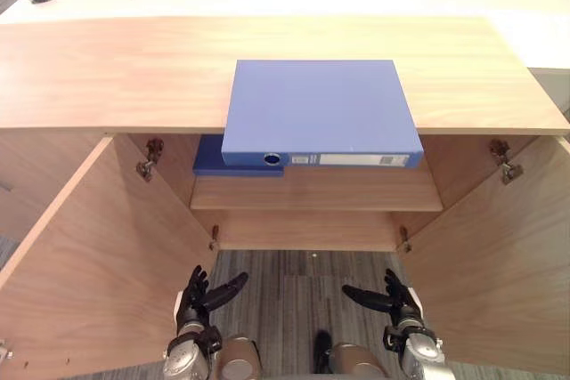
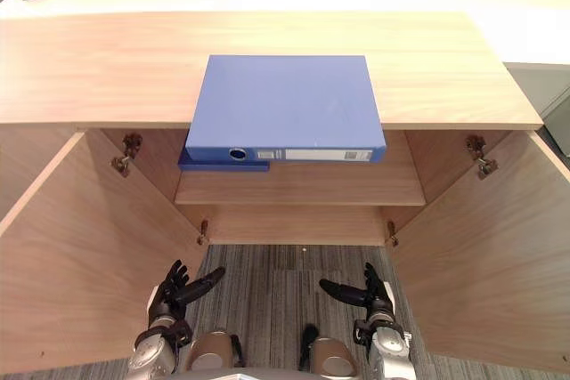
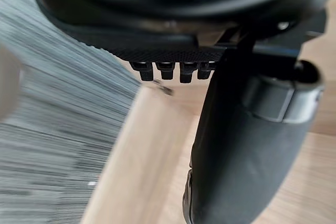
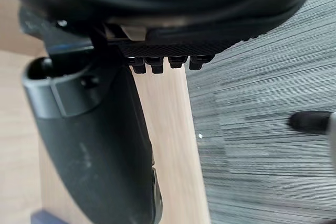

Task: Walk over to the cabinet, pick up the folder, carry it to the office cabinet, place the folder inside the office cabinet, then close the office cabinet door

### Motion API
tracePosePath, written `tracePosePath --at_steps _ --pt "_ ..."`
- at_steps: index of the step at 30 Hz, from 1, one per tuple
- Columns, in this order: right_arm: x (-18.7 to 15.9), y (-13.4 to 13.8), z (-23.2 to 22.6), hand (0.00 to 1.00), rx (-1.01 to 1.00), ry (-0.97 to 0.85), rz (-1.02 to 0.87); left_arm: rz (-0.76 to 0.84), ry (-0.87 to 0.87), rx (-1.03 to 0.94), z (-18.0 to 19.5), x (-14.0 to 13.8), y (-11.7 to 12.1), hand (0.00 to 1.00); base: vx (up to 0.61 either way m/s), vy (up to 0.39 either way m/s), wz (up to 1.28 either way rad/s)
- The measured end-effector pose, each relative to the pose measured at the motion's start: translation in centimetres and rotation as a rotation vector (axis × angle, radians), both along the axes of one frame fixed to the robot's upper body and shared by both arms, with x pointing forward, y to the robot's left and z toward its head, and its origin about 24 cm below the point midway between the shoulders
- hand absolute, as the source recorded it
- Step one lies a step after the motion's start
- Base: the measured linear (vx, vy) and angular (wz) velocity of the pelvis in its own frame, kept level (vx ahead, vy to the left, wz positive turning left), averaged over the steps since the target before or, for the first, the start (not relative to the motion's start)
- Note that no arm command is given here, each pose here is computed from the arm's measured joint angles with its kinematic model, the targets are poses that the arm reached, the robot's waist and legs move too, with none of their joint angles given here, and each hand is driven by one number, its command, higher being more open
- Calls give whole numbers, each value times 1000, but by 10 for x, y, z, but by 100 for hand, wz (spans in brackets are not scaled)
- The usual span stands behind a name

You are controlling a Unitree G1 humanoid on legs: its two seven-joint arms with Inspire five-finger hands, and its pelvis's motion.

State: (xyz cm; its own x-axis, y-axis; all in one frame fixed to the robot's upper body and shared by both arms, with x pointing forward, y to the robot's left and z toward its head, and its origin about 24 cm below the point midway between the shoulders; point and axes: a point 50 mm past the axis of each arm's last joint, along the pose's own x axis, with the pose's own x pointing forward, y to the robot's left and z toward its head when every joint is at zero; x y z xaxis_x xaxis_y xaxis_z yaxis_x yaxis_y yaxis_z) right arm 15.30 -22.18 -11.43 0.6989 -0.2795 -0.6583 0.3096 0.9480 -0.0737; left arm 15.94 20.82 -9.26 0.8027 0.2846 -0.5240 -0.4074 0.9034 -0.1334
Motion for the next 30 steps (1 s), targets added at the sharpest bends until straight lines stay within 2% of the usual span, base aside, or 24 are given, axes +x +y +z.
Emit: tracePosePath --at_steps 7,12,19,21,24,30 --pt "-24 0 -10 100 10 65 -16 -4 -183 92 41 16 15 100 111 86 3" --pt "-25 -2 -10 100 4 68 -17 -36 -331 211 80 17 18 100 -4 -5 1" --pt "-42 -20 -17 100 -40 146 -16 -331 -627 547 160 17 -4 100 -45 -14 4" --pt "-45 -25 -18 100 -55 163 -9 -436 -728 702 183 15 -13 100 -42 -6 1" --pt "-45 -29 -17 100 -76 165 7 -504 -792 827 196 13 -18 100 -72 -12 4" --pt "-44 -25 -17 100 -80 172 64 -642 -792 1091 200 14 -23 100 -57 -10 2"
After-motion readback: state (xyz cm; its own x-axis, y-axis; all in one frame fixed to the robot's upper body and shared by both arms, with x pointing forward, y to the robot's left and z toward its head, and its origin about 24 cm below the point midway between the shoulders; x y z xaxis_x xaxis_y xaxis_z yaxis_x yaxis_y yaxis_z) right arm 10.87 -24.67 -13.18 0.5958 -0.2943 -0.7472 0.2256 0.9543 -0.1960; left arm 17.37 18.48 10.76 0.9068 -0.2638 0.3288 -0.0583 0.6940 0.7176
